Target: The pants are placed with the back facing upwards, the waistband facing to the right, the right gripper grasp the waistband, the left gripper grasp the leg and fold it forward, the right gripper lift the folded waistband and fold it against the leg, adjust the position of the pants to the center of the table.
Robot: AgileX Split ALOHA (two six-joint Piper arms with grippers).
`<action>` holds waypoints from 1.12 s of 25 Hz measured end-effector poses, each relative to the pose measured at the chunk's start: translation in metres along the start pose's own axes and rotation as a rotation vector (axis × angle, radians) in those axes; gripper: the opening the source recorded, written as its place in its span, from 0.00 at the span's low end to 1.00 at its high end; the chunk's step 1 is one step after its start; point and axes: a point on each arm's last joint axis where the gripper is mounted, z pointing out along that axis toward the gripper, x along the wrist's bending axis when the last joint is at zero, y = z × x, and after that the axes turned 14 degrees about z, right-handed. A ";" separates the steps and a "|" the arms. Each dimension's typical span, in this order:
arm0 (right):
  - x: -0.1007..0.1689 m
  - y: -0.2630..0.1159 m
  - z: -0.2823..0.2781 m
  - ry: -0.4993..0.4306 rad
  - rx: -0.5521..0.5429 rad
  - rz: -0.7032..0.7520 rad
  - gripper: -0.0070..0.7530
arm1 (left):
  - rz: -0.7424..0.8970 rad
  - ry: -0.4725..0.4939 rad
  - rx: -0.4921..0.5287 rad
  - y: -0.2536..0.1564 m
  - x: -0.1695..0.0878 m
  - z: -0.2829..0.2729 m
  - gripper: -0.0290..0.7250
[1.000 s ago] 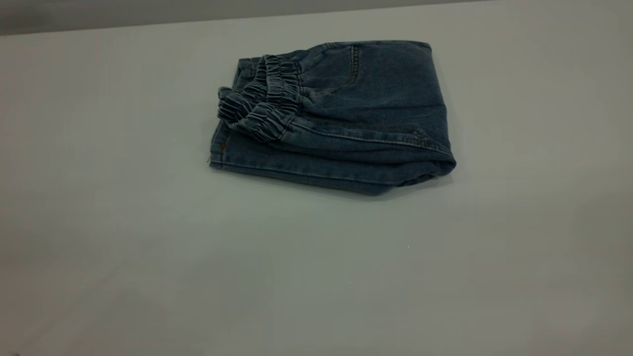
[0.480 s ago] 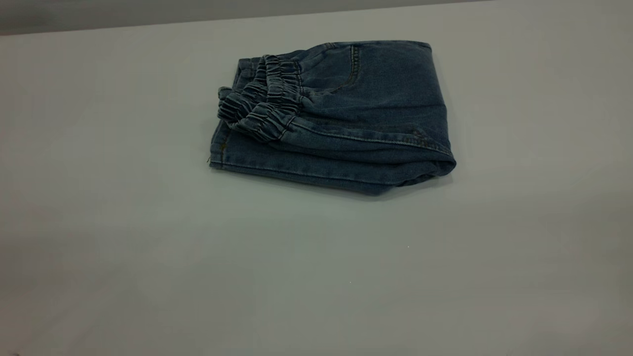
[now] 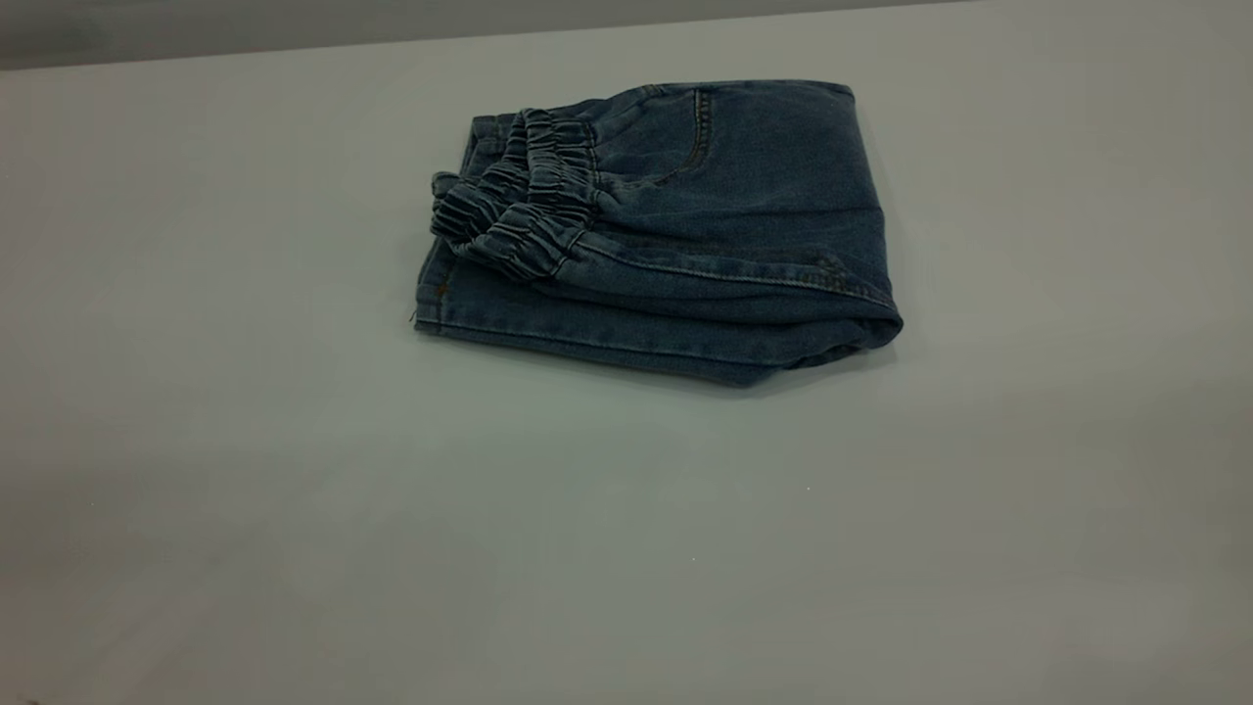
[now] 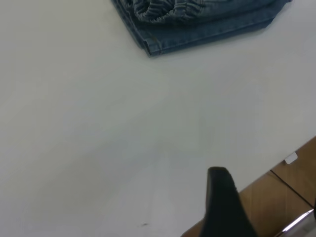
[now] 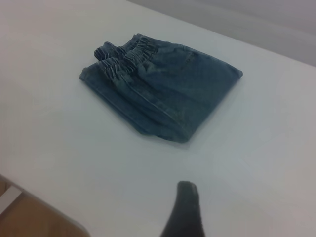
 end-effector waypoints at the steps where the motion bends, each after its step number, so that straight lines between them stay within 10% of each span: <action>1: 0.000 0.000 0.000 0.000 0.000 0.000 0.71 | 0.000 0.000 0.000 0.000 0.000 0.000 0.57; 17: 0.001 0.000 0.000 0.006 0.000 0.001 0.71 | -0.019 0.020 0.008 0.000 0.001 0.000 0.57; 28: 0.001 0.001 0.001 -0.031 -0.009 0.028 0.71 | -0.229 0.350 -0.056 -0.014 -0.003 -0.020 0.57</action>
